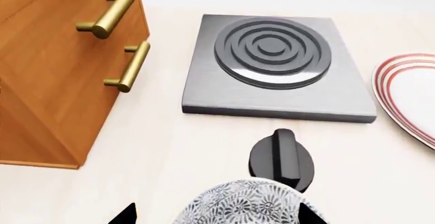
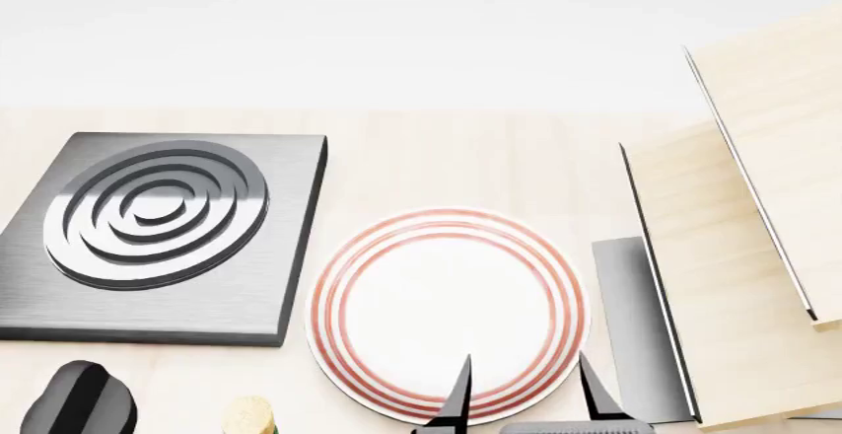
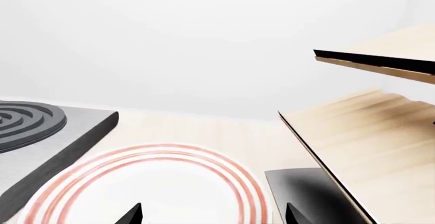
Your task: Pick up the akita bowl and put it on the plate.
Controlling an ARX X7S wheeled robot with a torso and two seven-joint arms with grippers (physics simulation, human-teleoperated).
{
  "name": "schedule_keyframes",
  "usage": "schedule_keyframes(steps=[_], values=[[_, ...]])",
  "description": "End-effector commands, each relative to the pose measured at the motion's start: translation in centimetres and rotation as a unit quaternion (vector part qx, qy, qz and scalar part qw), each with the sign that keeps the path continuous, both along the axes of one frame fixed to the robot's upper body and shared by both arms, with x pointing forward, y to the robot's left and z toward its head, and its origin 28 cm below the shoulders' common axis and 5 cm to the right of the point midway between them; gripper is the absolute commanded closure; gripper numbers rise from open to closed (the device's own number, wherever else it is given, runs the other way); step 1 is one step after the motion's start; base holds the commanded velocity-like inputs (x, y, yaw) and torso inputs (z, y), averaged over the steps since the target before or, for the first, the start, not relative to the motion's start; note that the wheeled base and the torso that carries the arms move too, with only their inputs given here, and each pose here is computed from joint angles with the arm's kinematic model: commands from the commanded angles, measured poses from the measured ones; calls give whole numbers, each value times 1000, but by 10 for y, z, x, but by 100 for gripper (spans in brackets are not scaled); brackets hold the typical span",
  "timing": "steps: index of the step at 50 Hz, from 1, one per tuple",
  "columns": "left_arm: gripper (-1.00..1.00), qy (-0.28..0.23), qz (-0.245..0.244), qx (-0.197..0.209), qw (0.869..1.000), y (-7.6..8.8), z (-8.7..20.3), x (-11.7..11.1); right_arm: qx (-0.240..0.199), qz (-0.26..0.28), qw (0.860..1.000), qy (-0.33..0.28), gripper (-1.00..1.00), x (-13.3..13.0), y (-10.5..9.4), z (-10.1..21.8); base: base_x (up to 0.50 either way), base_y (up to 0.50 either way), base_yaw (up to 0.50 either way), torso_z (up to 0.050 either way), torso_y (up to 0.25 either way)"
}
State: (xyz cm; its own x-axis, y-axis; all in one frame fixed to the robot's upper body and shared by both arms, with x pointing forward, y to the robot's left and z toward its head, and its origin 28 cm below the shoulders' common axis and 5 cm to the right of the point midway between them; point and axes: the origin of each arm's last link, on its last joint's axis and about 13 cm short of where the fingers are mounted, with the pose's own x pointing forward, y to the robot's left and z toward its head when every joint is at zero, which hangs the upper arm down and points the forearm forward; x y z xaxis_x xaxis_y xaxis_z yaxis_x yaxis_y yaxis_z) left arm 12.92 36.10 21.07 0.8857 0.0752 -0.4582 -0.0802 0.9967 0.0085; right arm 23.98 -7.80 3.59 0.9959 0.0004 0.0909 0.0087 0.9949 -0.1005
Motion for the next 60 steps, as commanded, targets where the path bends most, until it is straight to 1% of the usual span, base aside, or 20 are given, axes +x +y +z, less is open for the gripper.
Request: schedule_keyframes(steps=[1,31,34,35,60], values=[[-100,6,2,4,1000,2,-2,-5,1,-1,1000,1,-100,0,0,0,0,0,0,0,0],[-100,18,17,9,1000,9,-9,-14,-2,-1,1000,4,-100,2,0,-3,0,0,0,0,0],[-100,30,13,16,999,9,-13,-13,-1,0,1000,4,-100,1,0,-3,0,0,0,0,0],[-100,33,8,14,999,8,-15,-13,-1,-1,1000,5,-100,1,0,-3,0,0,0,0,0],[-100,54,10,12,998,12,-22,-16,-2,0,1000,7,-100,1,0,-4,0,0,0,0,0]])
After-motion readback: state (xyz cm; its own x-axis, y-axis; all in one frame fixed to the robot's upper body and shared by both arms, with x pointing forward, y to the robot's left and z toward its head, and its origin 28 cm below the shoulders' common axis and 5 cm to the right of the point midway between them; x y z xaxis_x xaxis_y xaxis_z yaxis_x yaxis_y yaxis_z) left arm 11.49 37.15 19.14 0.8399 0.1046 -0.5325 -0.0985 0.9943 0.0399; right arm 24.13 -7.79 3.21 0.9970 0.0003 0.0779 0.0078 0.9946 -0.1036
